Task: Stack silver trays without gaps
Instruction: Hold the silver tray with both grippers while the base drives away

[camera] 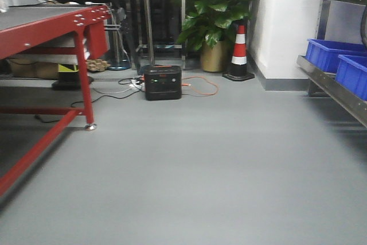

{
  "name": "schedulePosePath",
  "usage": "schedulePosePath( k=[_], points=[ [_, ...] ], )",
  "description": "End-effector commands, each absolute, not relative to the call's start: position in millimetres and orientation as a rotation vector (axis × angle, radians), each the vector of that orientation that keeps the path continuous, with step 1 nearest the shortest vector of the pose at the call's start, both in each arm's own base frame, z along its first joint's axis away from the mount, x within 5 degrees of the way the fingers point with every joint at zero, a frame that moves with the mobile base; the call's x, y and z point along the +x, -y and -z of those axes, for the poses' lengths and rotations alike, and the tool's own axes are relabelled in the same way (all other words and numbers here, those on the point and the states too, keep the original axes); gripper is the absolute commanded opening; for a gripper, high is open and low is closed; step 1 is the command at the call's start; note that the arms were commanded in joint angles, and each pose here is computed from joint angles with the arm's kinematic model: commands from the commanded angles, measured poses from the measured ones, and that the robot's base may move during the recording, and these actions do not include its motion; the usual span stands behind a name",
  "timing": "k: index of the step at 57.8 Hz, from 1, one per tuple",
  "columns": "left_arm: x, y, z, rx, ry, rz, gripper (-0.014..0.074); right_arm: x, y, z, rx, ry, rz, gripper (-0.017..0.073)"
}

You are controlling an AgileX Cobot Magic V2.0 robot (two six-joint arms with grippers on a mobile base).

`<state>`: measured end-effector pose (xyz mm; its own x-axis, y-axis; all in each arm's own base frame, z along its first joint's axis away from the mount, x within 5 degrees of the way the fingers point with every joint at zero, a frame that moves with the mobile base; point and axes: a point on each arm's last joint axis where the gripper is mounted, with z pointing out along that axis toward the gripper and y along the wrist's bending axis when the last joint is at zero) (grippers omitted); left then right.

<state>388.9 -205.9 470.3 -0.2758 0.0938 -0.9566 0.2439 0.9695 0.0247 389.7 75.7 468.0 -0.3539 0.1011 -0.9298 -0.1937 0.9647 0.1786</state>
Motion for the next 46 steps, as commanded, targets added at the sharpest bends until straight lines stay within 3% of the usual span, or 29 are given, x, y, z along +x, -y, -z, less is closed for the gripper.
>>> schedulePosePath(
  k=[1, 46],
  points=[
    [384.9, 199.6, -483.2, 0.248, -1.794, 0.123, -0.0007, 384.4, -72.4, -481.9, -0.083, -1.838, -0.276, -0.0079],
    [385.3, 198.9, -483.2, 0.246, -1.795, 0.121, -0.0007, 384.4, -72.4, -481.9, -0.083, -1.838, -0.276, -0.0079]
  ],
)
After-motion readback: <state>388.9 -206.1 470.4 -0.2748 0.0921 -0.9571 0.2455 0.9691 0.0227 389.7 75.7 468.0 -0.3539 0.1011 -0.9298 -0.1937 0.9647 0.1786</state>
